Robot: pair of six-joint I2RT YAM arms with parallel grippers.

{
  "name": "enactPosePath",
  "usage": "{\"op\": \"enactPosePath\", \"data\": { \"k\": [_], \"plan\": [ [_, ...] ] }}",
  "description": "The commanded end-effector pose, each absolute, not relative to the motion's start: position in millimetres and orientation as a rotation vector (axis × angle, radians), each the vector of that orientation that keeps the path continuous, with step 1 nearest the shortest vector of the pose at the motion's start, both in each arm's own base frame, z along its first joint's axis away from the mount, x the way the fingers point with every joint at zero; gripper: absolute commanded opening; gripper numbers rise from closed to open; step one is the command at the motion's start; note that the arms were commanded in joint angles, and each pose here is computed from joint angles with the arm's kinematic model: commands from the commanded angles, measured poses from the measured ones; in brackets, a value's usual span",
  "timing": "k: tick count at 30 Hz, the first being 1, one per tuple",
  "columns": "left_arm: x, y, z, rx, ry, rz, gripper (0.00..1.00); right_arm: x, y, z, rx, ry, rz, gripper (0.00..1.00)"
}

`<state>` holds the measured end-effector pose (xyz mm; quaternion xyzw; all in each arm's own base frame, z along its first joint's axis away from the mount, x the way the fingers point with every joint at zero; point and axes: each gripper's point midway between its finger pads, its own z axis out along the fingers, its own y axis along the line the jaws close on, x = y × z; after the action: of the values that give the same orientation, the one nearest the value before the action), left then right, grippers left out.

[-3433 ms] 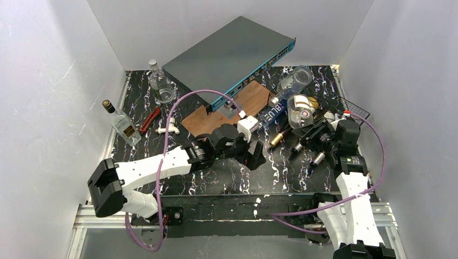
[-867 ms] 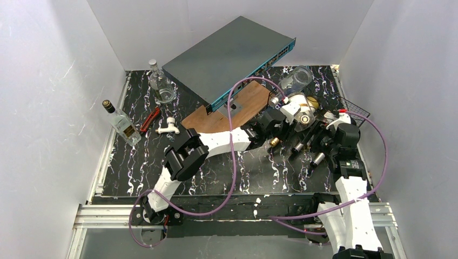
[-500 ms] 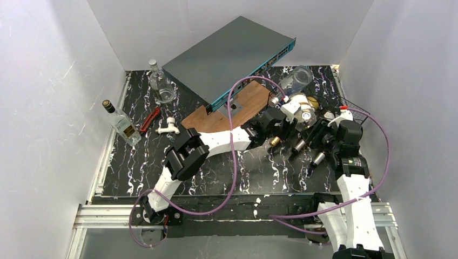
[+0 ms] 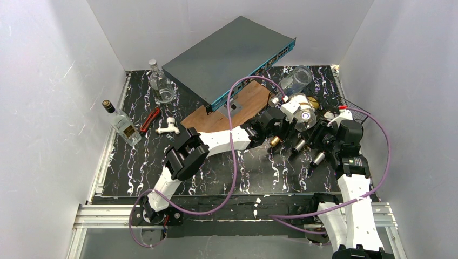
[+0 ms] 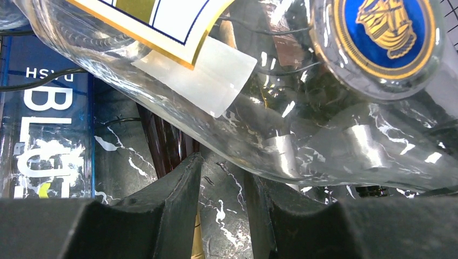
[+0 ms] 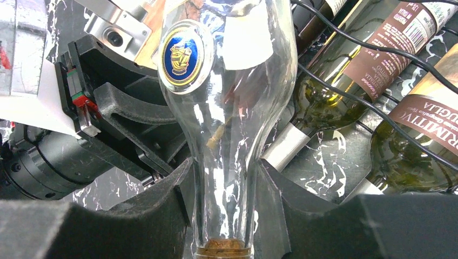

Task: Take the wine bottle off the wine rack
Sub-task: Pick up the wine bottle from the wine rack.

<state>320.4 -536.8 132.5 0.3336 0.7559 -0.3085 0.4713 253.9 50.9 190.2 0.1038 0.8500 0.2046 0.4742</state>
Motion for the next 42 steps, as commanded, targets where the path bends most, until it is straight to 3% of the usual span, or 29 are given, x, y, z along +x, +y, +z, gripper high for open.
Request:
{"op": "enactPosePath", "data": {
  "k": [1, 8, 21, 25, 30, 42],
  "plan": [
    [327, -545, 178, 0.767, 1.753, -0.813, 0.33, 257, 60, 238, 0.123, 1.961, 0.531, 0.01],
    [325, -544, 185, 0.761, 1.737, -0.831, 0.33, 252, 64, 262, 0.084, 1.894, 0.551, 0.01],
    [321, -542, 185, 0.770, 1.731, -0.841, 0.33, 249, 62, 231, 0.107, 1.978, 0.541, 0.01],
    [323, -541, 179, 0.763, 1.743, -0.830, 0.33, 248, 59, 220, 0.126, 2.006, 0.524, 0.18],
    [324, -540, 174, 0.755, 1.751, -0.821, 0.33, 244, 59, 209, 0.115, 2.031, 0.517, 0.30],
    [325, -541, 170, 0.747, 1.761, -0.822, 0.33, 243, 60, 206, 0.091, 2.028, 0.516, 0.45]
  ]
}}
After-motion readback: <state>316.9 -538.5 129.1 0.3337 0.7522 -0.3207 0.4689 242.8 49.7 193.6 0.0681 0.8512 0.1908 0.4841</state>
